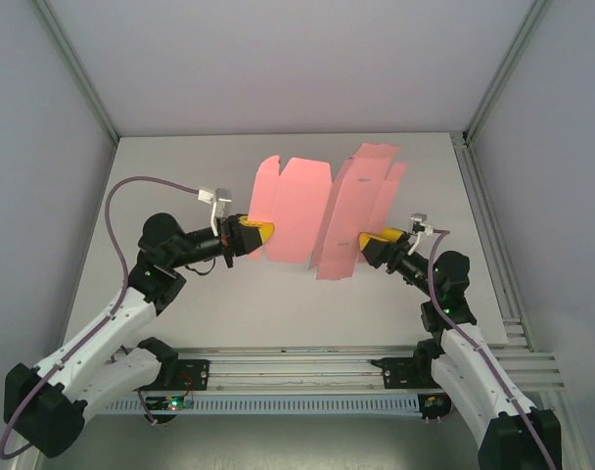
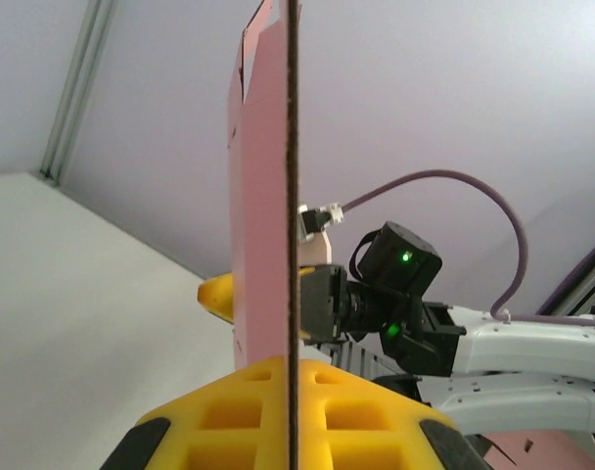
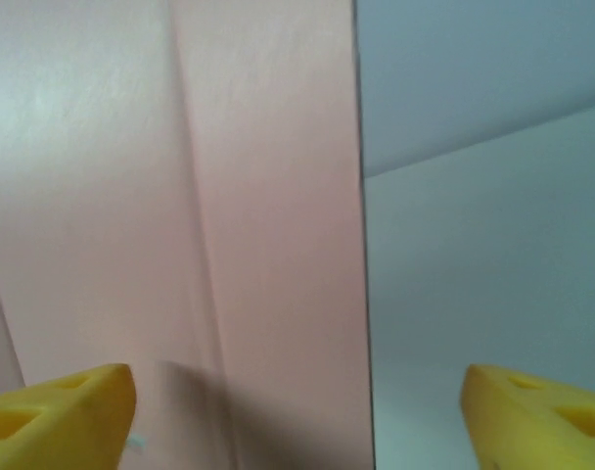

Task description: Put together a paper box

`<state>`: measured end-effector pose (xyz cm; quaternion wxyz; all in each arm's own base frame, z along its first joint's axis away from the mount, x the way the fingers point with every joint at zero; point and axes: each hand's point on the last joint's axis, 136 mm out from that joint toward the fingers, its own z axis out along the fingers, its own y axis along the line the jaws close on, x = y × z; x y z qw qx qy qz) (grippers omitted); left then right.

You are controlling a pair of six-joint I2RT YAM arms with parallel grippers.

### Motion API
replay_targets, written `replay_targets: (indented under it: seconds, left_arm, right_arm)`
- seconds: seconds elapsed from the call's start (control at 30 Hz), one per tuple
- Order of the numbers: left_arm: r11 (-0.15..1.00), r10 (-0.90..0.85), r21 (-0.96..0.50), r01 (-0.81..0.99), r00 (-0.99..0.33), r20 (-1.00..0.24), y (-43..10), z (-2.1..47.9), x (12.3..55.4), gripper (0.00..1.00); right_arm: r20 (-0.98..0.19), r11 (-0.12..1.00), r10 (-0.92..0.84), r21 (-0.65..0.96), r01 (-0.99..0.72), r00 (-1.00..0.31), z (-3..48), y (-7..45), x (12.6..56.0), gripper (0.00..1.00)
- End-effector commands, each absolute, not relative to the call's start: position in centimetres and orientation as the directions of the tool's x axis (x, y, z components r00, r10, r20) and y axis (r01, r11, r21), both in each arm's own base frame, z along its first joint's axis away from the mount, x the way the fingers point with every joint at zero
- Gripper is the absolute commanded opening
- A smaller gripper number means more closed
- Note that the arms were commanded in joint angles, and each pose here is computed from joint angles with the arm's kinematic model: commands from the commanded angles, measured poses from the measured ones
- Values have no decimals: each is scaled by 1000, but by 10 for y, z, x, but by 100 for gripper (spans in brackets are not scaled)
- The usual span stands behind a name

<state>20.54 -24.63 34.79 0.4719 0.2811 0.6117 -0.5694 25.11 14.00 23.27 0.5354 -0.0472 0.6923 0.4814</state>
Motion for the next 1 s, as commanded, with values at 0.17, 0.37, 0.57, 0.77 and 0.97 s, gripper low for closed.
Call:
replay_targets:
  seconds: [0.17, 0.37, 0.57, 0.77, 0.97]
  left_arm:
    - [231, -220, -368, 901, -320, -922, -242, 353, 203, 0]
    - [268, -231, -386, 883, -330, -915, -240, 347, 211, 0]
    - [365, -247, -424, 829, -353, -902, -232, 331, 225, 0]
    - [479, -233, -450, 754, -384, -893, -221, 302, 236, 0]
    - [606, -225, -481, 633, -443, -868, -205, 266, 251, 19]
  right_arm:
    - [-845, 369, 434, 483, -794, -312, 298, 160, 216, 60]
    - [-855, 388, 411, 478, -788, -317, 296, 164, 218, 46]
    - [-861, 461, 409, 480, -746, -301, 298, 157, 228, 21]
    - [-883, 494, 357, 454, -741, -303, 302, 158, 227, 5]
    - [-898, 520, 249, 440, -732, -363, 296, 170, 235, 0]
